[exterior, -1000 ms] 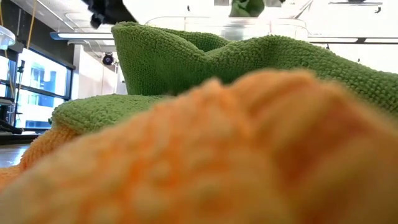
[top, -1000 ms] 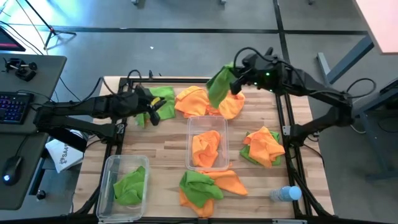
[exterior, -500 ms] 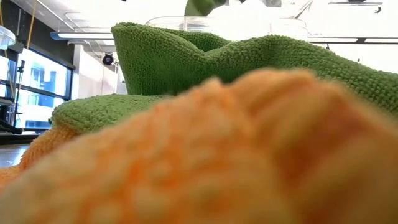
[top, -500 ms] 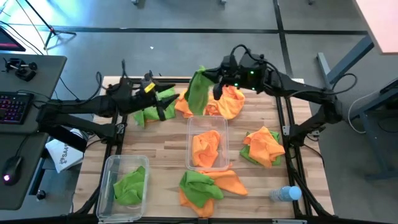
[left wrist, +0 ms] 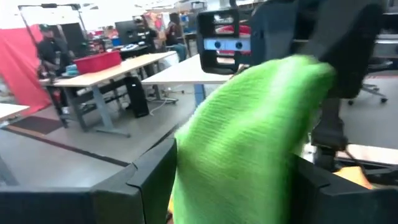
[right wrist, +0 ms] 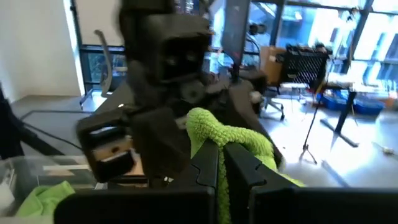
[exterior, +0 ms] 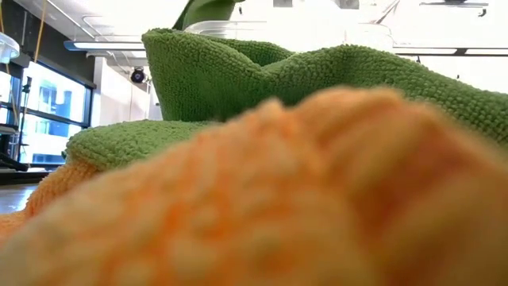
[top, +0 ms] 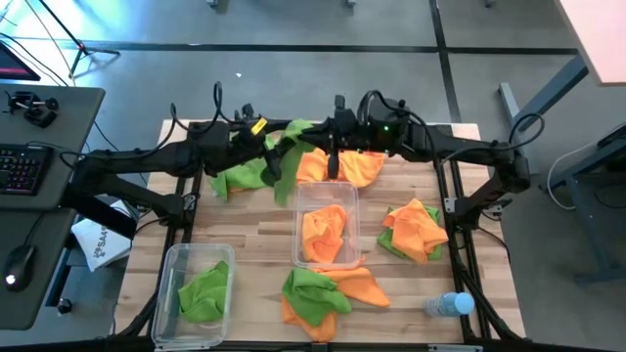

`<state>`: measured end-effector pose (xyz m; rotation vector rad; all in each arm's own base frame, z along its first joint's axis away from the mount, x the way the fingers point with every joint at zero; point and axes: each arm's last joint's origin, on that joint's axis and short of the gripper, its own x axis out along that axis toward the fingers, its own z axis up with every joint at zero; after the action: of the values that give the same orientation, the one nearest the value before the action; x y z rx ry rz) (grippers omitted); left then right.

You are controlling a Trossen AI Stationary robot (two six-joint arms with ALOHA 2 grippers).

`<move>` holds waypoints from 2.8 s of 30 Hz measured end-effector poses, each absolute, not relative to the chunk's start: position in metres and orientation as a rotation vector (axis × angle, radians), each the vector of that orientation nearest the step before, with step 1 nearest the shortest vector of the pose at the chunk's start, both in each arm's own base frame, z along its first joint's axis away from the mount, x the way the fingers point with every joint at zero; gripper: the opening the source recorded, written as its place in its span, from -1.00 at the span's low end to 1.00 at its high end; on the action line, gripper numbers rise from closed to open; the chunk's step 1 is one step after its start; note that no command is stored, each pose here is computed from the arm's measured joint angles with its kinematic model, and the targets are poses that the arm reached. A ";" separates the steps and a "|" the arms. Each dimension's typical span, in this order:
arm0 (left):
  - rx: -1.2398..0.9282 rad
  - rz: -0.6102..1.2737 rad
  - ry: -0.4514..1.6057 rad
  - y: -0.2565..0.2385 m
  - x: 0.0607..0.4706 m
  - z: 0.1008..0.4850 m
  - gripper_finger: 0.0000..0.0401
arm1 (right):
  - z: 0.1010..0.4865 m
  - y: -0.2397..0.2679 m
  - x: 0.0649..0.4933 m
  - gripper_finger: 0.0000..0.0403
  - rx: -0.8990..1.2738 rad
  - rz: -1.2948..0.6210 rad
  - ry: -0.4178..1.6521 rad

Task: Sort microfiber towel by color & place in baskets
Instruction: Put the green microfiber towel into the left transparent bin

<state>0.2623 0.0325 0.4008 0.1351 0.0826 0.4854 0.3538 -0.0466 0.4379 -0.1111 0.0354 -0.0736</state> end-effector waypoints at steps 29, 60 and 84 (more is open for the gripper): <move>0.187 0.365 0.196 0.028 0.245 0.398 -0.98 | 0.434 -0.049 0.322 -0.52 0.035 -0.329 0.255; -0.087 0.336 0.394 -0.063 0.161 0.467 -1.00 | 0.407 0.039 0.191 -0.98 0.233 -0.742 0.846; -0.444 0.159 0.632 -0.177 0.144 0.449 -1.00 | 0.407 0.082 0.174 -1.00 0.081 -0.553 0.834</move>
<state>0.1439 -0.1767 0.4493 -0.4438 0.6317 0.1591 0.1737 0.0823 0.4071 0.0808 0.8340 -0.5528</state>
